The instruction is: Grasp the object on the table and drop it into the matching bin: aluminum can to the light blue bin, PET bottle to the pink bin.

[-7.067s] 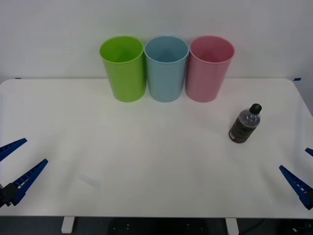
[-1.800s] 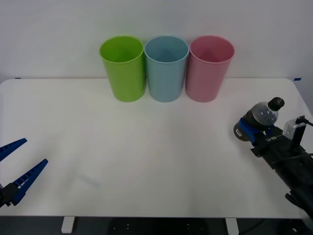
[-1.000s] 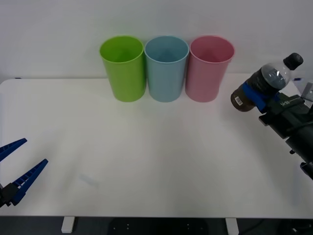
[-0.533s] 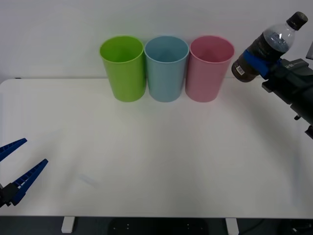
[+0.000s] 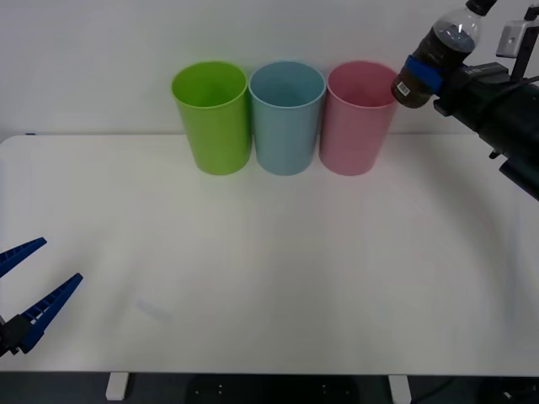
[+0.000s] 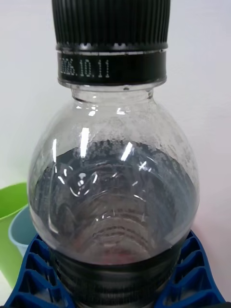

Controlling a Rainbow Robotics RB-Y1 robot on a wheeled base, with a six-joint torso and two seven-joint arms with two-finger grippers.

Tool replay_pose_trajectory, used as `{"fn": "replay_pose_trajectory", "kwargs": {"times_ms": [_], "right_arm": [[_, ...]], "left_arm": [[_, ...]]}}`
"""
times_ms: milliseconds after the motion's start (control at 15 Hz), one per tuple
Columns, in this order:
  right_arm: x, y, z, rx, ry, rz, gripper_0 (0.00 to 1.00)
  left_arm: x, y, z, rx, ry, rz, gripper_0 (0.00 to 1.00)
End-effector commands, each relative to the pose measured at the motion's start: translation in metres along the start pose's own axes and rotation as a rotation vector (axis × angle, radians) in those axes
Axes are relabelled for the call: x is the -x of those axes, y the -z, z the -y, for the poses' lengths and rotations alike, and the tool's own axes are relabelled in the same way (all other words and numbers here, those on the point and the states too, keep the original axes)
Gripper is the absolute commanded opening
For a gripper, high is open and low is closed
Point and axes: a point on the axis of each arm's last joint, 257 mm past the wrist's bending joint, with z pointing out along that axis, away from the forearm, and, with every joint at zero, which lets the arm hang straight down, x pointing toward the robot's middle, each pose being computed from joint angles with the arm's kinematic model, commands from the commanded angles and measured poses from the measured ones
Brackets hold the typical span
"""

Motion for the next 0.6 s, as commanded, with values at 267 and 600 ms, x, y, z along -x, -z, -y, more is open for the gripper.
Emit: {"fn": "replay_pose_trajectory", "kwargs": {"times_ms": [267, 600], "right_arm": [[0.003, -0.051, 0.017, -0.024, -0.020, -0.034, 0.00], [-0.003, -0.089, 0.022, -0.048, -0.029, -0.070, 0.00]], "left_arm": [[0.000, 0.000, 0.000, 0.000, 0.000, 0.000, 1.00], [0.000, 0.000, 0.000, 0.000, 0.000, 0.000, 1.00]]}}
